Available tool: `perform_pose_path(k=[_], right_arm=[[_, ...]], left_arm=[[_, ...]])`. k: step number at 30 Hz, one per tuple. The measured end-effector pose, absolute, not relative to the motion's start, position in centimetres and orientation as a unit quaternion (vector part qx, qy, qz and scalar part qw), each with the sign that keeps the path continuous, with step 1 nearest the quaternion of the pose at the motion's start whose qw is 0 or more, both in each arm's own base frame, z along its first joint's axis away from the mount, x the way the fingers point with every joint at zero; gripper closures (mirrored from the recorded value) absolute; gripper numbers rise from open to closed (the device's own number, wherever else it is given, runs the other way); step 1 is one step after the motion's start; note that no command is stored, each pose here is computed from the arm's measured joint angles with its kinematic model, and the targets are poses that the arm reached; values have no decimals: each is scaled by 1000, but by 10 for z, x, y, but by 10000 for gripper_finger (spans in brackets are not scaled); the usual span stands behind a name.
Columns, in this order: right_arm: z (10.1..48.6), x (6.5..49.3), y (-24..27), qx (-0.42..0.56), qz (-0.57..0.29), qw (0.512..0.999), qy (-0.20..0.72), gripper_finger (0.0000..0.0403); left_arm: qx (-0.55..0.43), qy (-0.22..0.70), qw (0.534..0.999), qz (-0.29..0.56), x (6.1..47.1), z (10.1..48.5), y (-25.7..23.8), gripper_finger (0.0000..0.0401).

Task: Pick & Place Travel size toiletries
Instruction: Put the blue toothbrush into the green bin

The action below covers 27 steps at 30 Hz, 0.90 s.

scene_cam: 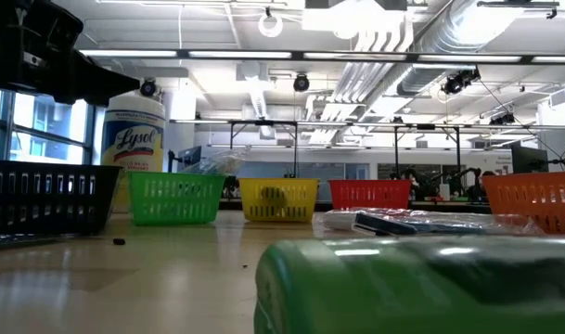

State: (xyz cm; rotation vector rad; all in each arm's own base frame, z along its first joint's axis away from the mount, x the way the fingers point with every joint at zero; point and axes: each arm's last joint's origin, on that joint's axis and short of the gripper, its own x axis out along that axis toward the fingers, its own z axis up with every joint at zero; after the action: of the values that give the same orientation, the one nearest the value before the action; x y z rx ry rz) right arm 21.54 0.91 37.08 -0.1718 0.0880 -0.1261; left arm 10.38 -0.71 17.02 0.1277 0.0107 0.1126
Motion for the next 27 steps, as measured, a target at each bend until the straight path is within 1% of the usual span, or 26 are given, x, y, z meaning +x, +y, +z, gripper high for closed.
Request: perform_pose_path(k=[4,8,12,18,22,27], right_arm=[[351,178,10,-69,-14,997,-18,399],[320,152,10,-29,16,999,-42,399],[286,129,13,-14,40,997,-64,400],[235,114,16,30,66,994,-84,399],[215,111,20,38,90,991,-92,399],[198,111,22,46,99,990,-87,399]], left_arm=[[70,6,996,60,104,170,-7,401],[75,6,995,60,104,170,-7,401],[77,16,995,59,104,168,-7,401],[87,34,994,57,104,165,-7,401],[86,27,994,58,104,166,-7,401],[85,26,993,72,104,166,-6,401]])
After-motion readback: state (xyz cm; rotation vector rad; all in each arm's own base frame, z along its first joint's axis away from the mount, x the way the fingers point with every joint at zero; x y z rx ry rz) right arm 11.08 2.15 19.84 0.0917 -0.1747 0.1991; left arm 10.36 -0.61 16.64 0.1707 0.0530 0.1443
